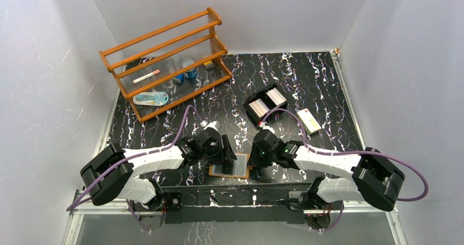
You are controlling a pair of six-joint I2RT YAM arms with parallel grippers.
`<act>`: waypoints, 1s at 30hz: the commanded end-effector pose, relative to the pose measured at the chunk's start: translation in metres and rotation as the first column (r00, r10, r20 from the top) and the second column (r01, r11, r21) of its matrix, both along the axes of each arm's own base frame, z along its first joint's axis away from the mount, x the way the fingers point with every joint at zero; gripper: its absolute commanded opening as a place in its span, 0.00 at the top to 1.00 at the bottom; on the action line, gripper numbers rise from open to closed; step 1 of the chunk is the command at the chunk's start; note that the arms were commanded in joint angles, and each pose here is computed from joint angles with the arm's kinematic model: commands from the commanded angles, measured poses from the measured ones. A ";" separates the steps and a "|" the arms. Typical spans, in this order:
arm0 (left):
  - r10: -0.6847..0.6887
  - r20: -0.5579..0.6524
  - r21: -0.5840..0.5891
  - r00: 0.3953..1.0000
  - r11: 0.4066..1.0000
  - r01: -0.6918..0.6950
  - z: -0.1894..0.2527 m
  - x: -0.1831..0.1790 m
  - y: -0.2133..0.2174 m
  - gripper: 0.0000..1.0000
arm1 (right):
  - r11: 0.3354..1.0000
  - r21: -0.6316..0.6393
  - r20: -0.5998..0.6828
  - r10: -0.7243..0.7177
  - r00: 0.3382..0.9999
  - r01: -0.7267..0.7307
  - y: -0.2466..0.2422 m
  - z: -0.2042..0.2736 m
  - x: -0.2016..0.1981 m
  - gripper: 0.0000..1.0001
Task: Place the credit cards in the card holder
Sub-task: Insert the credit card into the card holder.
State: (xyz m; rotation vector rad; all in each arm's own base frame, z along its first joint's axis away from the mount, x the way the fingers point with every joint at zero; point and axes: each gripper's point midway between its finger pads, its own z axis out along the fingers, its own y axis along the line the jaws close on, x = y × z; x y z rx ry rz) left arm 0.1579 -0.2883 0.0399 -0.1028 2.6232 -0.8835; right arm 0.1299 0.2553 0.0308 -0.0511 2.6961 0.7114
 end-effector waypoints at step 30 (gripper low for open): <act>-0.028 0.070 0.221 0.997 0.975 0.012 0.008 0.013 0.025 0.38 | 1.000 0.022 0.032 -0.004 0.999 0.004 0.001 0.002 0.002 0.75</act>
